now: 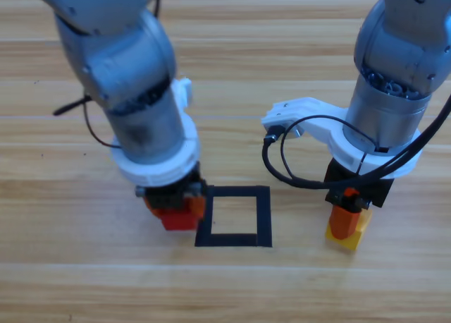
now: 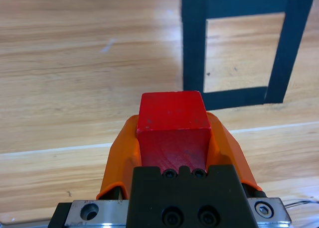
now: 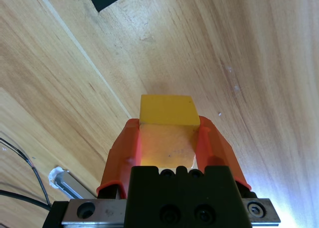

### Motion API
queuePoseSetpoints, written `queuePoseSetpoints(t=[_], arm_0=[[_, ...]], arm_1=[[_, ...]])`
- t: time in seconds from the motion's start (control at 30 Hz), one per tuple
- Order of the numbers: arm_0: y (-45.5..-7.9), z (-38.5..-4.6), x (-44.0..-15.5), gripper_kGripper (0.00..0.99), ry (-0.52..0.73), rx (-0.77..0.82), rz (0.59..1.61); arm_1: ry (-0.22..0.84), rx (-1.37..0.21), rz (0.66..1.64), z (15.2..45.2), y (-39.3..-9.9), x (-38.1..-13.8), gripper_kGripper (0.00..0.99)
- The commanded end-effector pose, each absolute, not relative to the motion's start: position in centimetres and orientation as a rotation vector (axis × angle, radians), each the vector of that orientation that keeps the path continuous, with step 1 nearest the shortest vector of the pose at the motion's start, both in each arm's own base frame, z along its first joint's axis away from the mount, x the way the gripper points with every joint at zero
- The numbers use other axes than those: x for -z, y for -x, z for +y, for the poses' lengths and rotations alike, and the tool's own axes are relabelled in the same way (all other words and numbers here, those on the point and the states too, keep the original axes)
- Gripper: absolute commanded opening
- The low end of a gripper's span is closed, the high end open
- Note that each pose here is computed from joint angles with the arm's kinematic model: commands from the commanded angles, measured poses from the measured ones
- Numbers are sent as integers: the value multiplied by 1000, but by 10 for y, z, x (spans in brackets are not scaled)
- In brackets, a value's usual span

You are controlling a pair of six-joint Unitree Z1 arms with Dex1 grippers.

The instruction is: Stack the blocks in the rectangular block: red at the bottom, yellow in the middle, green on top

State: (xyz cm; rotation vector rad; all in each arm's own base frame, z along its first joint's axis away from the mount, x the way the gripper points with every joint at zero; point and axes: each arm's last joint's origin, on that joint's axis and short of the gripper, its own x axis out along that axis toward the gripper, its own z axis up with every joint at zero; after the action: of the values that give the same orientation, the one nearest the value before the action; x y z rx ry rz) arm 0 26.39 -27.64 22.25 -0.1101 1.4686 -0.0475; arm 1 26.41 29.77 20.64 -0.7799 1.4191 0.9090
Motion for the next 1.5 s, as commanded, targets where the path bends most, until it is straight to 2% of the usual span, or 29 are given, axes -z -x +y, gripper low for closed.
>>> queuePoseSetpoints(t=[0.03, 0.2, 0.4, 0.7, 1.1, 1.5], arm_0=[[-250, -314, -203, 63, -25, 144, 1504], [-253, -329, -198, 61, -95, 215, 1496], [-263, -342, -189, 61, -134, 200, 1509], [-275, -356, -179, 63, -80, 144, 1512], [-281, -365, -184, 64, 17, 99, 1517], [-282, -366, -178, 64, 12, 52, 1530]], arm_1=[[714, -886, 1402, 272, -266, -231, 0], [709, -883, 1404, 271, -268, -231, 0], [704, -881, 1404, 271, -268, -231, 0], [695, -879, 1394, 270, -266, -236, 0], [688, -872, 1379, 268, -265, -241, 0], [676, -859, 1377, 263, -266, -242, 0]])
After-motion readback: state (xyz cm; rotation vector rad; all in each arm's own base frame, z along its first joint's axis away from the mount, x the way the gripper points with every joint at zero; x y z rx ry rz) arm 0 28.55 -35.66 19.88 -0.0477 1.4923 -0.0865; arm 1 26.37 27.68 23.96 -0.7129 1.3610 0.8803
